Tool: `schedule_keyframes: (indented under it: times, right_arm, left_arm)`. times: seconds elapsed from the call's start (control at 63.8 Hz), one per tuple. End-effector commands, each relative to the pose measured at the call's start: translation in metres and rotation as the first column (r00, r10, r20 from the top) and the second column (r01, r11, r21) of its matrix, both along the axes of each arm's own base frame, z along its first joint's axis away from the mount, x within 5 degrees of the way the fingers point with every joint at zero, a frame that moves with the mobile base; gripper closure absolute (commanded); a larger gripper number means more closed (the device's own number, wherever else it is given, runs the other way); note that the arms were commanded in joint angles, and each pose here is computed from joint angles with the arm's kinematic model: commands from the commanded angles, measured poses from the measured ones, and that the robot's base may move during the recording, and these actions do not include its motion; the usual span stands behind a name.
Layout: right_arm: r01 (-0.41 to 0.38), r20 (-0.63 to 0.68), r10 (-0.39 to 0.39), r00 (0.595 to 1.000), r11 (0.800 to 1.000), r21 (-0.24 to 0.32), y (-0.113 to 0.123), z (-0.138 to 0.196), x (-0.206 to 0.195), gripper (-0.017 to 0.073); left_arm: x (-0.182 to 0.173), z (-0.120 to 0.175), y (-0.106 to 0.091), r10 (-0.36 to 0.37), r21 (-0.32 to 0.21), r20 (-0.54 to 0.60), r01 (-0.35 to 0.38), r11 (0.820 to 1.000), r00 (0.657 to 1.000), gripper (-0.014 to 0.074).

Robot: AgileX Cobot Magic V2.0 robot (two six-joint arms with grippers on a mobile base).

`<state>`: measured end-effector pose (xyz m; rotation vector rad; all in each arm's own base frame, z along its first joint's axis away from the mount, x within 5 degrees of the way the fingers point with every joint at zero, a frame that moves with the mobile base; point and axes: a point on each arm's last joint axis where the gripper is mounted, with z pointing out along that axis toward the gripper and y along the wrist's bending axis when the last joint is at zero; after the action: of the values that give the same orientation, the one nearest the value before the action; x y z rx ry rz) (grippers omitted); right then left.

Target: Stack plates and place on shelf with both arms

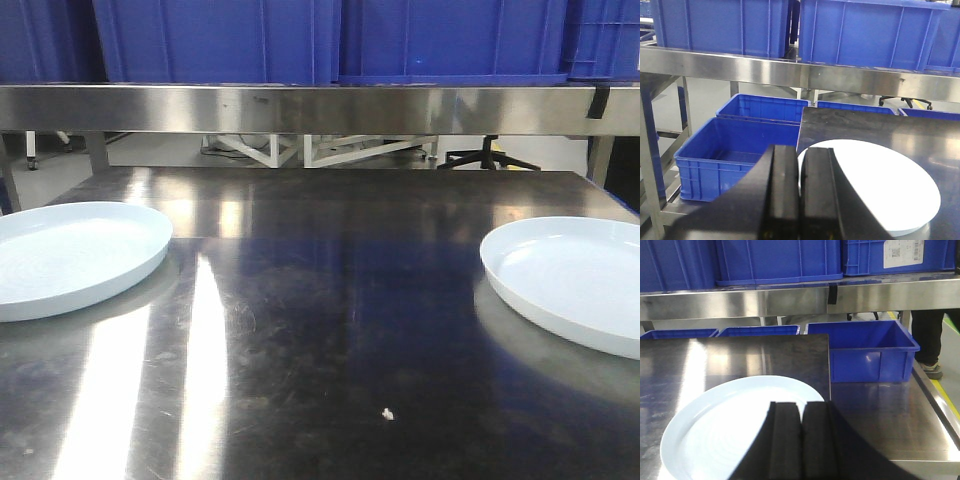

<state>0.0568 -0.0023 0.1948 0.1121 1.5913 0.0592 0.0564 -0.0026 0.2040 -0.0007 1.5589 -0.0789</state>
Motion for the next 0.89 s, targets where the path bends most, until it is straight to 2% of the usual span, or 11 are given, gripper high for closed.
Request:
schedule_keyframes:
  times: [0.0,0.204,0.376,0.486,0.721,0.783,0.877]
  right_arm:
    - [-0.008,0.096,0.01,0.995,1.0,-0.018,0.001,0.009,-0.001,0.0503]
    - [-0.008,0.096,0.01,0.995,1.0,-0.018,0.001,0.009,-0.001,0.0503]
    - [-0.008,0.096,0.01,0.995,1.0,-0.018,0.001,0.009,-0.001,0.0503]
    - [-0.008,0.096,0.01,0.995,1.0,-0.018,0.001,0.009,-0.001,0.0503]
    - [-0.008,0.096,0.01,0.995,1.0,-0.018,0.001,0.009,-0.001,0.0503]
    - [-0.008,0.096,0.01,0.995,1.0,-0.018,0.001,0.009,-0.001,0.0503]
    - [-0.008,0.096,0.01,0.995,1.0,-0.018,0.001,0.009,-0.001,0.0503]
  left_arm:
    - [-0.002,0.01,-0.001,-0.008,-0.02,0.11,0.011,1.0,0.994,0.0512]
    - [-0.004,0.025,0.0,-0.008,-0.02,0.151,0.011,1.0,0.988,0.0511]
    - [-0.007,0.055,0.0,-0.003,0.044,0.177,-0.005,0.999,0.984,0.0505]
    - [-0.004,0.073,0.0,0.002,0.037,0.143,-0.008,0.999,0.99,0.0505]
    - [0.022,0.098,0.0,0.018,0.043,-0.058,-0.015,0.999,0.998,0.0505]
    - [0.031,0.103,0.0,0.025,0.048,-0.134,-0.018,0.999,0.991,0.0505]
    - [0.051,0.103,0.0,0.036,0.056,-0.284,-0.021,0.998,0.958,0.0505]
